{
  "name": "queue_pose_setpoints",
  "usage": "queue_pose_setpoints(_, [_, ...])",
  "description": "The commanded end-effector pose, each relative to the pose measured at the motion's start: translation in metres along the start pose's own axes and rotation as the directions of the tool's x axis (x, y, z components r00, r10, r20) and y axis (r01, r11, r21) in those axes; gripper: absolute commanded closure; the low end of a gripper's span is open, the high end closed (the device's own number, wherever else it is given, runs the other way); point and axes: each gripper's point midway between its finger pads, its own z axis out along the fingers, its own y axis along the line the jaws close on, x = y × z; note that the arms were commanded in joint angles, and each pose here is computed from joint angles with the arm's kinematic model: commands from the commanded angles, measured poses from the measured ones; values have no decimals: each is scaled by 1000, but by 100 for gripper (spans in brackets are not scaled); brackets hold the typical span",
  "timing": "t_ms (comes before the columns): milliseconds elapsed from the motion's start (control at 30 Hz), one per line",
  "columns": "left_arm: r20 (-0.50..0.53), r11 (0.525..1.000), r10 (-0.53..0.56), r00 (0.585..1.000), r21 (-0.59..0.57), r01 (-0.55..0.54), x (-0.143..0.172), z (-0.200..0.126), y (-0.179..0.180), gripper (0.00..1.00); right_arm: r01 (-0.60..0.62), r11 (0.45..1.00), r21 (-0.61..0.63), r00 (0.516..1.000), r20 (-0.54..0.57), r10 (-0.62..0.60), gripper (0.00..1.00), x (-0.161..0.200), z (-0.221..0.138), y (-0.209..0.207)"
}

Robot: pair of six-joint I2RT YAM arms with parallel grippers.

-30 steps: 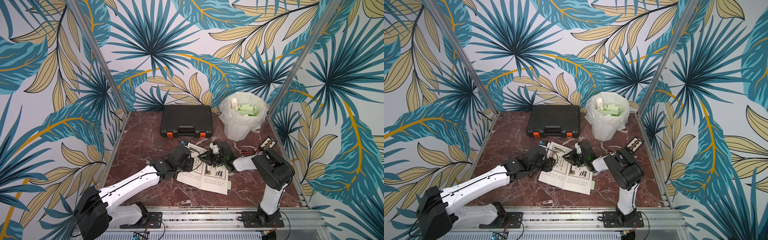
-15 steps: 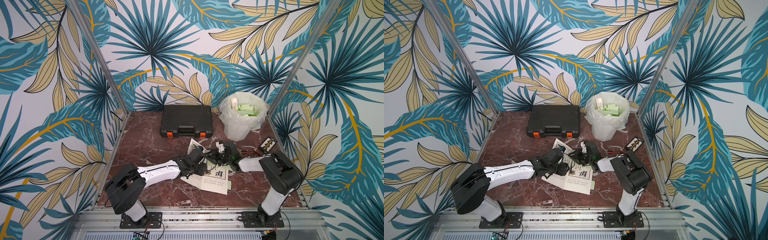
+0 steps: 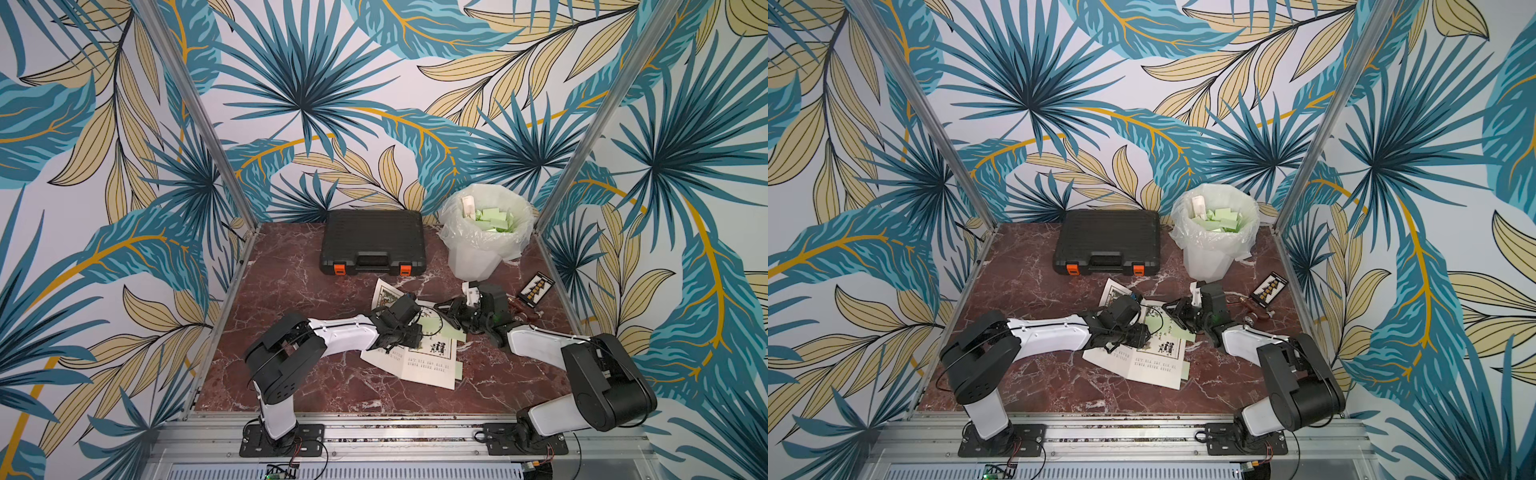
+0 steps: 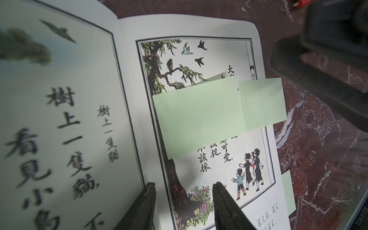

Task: Peel off the used sticky note
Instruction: Tear off the note from the book.

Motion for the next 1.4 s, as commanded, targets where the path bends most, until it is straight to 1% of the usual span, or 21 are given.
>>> queue_pose_setpoints(0, [23,999,-33,999,4,33,-9,3,0,50,4,999,53,1000,-29,-3,71,13,-8,-21])
queue_pose_setpoints(133, [13,997,-70,997,10,70,-3,9,10,51,-6,998,63,999,-46,9,68,19,-10,-31])
queue_pose_setpoints(300, [-8,996,-88,996,0,88,7,16,21,51,-17,997,79,996,-88,24,65,27,-4,-42])
queue_pose_setpoints(467, [-19,994,-110,994,0,110,16,21,29,50,-30,997,74,993,-112,39,65,29,4,-46])
queue_pose_setpoints(633, [-25,994,-108,994,7,108,20,23,30,49,-44,997,64,988,-144,52,65,31,13,-47])
queue_pose_setpoints(833, [-30,993,-115,993,15,116,25,26,34,51,-67,997,33,985,-157,71,65,31,20,-45])
queue_pose_setpoints(1033, [-32,991,-135,990,7,136,29,28,42,55,-94,996,8,983,-159,94,71,30,24,-43])
queue_pose_setpoints(1233, [-37,987,-158,987,-14,158,33,30,52,63,-89,996,14,985,-150,91,79,29,24,-44])
queue_pose_setpoints(1300, [-46,986,-163,986,-24,162,35,31,55,67,-88,996,17,985,-147,89,82,28,24,-45])
queue_pose_setpoints(1367, [-52,986,-167,985,-38,165,37,32,57,72,-87,996,20,986,-143,89,87,28,24,-46])
